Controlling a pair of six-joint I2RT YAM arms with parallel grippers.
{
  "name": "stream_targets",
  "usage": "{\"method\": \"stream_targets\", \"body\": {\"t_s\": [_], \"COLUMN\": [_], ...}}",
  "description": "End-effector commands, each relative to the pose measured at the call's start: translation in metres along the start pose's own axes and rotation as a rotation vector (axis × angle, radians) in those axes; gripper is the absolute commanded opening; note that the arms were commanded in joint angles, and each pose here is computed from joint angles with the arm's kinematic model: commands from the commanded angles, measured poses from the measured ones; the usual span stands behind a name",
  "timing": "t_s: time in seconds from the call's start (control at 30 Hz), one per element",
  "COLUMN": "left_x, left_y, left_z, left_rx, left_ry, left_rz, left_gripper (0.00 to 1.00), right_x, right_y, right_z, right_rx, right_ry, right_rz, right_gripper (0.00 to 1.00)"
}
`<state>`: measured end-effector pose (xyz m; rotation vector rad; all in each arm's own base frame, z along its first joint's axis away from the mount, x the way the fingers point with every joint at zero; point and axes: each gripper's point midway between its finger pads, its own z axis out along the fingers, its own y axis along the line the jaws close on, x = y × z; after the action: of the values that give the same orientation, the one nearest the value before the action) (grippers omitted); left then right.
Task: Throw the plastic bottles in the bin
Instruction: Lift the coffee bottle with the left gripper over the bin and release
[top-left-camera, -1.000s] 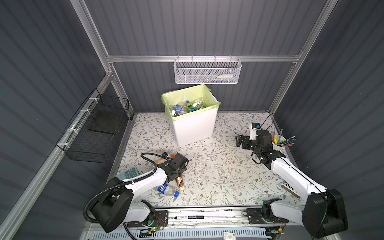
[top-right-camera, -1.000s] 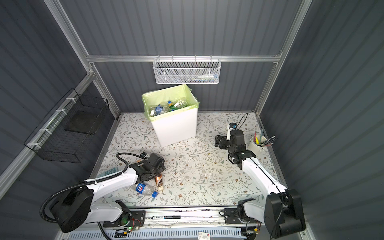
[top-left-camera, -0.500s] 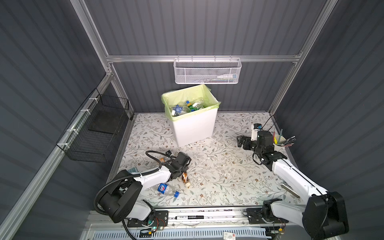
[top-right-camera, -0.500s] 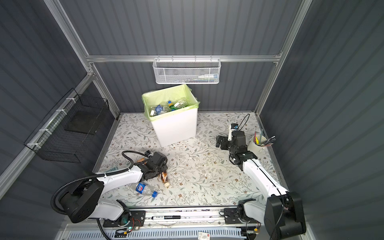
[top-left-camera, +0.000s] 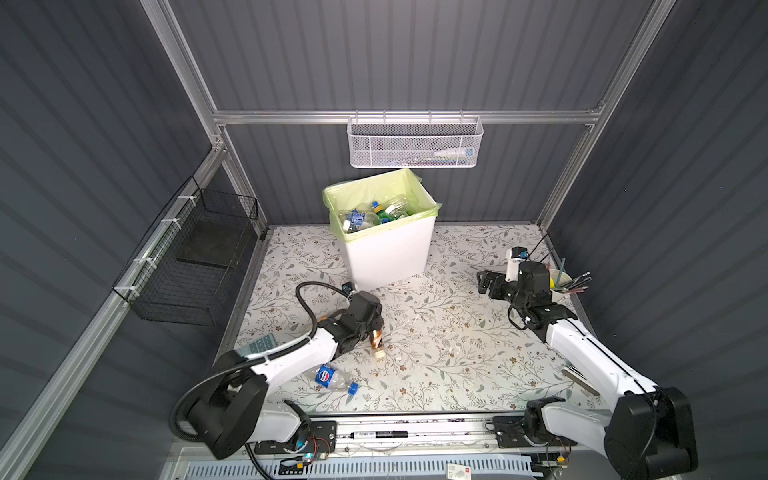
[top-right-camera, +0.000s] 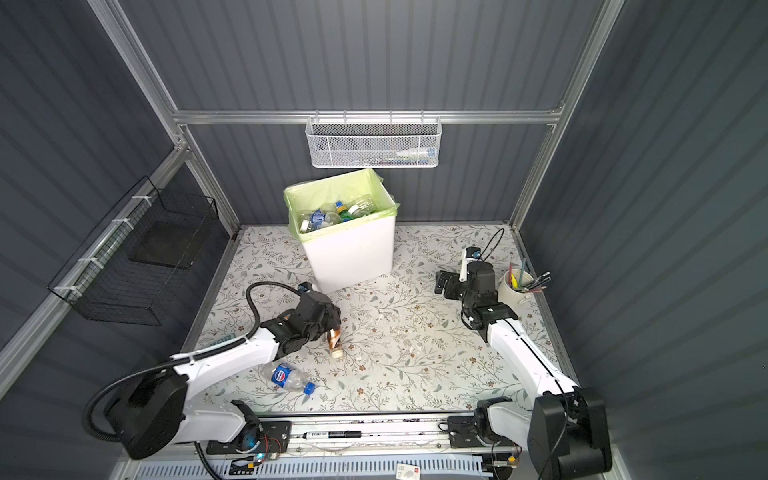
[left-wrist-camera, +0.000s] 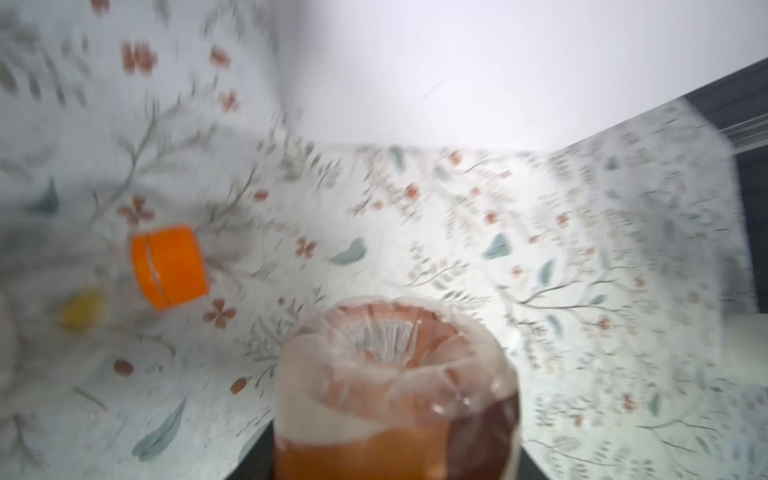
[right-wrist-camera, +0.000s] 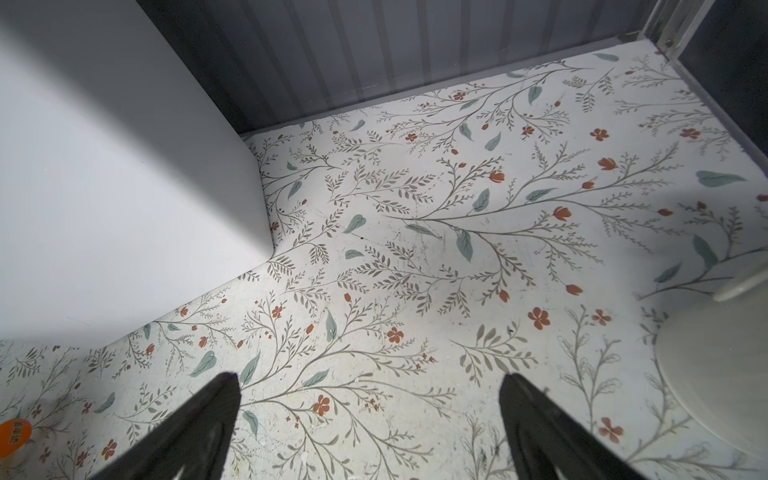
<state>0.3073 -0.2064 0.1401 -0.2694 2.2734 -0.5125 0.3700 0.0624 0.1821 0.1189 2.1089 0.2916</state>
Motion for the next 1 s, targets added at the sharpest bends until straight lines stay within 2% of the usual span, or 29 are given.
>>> {"method": "stream_targets", "body": {"t_s": [0.0,0.1,0.2,0.27,0.33,0.4,0.47,0.53,0.6,0.63,0.67,0.7,0.73,0.9,0.97], "left_x": [-0.109,-0.181,-0.231,-0.25,-0.265,-0.277,-0.297,-0.327,-0.337,-0.334,-0.33,-0.329,-0.331,-0.327,-0.321], "left_y": [-0.05,-0.075,-0.1,-0.114,-0.127,-0.141,-0.148,-0.152,-0.16,-0.168,-0.174,-0.179,-0.179,-0.164,-0.156], "left_z": [-0.08,-0.165,-0.241,-0.271,-0.283,-0.269,-0.229,-0.166,-0.1,-0.076,-0.061,-0.054,-0.053,-0.085,-0.097], "left_rx": [0.098,0.145,0.206,0.231,0.233,0.201,0.165,0.22,0.236,0.241,0.251,0.265,0.264,0.276,0.261], "left_ry": [-0.354,-0.648,-0.913,-1.029,-1.109,-1.134,-1.087,-0.922,-0.719,-0.62,-0.558,-0.524,-0.52,-0.659,-0.676], "left_rz": [0.192,0.296,0.386,0.429,0.44,0.472,0.479,0.437,0.424,0.444,0.463,0.464,0.446,0.421,0.432], "left_gripper": [0.41,0.42,0.42,0.42,0.42,0.42,0.46,0.51,0.56,0.61,0.72,0.9,1.0,1.0,1.0], "right_x": [-0.003,-0.007,-0.013,-0.017,-0.018,-0.027,-0.03,-0.032,-0.033,-0.033,-0.033,-0.031,-0.03,-0.023,-0.02], "right_y": [-0.001,0.001,0.002,0.003,0.002,0.005,0.007,0.011,0.014,0.015,0.015,0.014,0.012,0.005,0.004], "right_z": [-0.005,-0.007,-0.01,-0.012,-0.012,-0.021,-0.022,-0.023,-0.024,-0.024,-0.026,-0.027,-0.028,-0.03,-0.027], "right_rx": [-0.006,-0.015,-0.019,-0.02,-0.015,-0.023,-0.03,-0.052,-0.068,-0.072,-0.071,-0.063,-0.054,-0.033,-0.029], "right_ry": [-0.011,-0.021,-0.034,-0.042,-0.044,-0.078,-0.088,-0.087,-0.079,-0.07,-0.066,-0.064,-0.067,-0.08,-0.07], "right_rz": [0.013,0.017,0.02,0.022,0.022,0.023,0.027,0.03,0.027,0.024,0.019,0.015,0.013,0.01,0.011], "right_gripper": [0.99,0.99,0.99,0.99,0.99,0.99,0.99,0.99,0.99,0.99,0.99,0.99,0.99,0.99,0.99]}}
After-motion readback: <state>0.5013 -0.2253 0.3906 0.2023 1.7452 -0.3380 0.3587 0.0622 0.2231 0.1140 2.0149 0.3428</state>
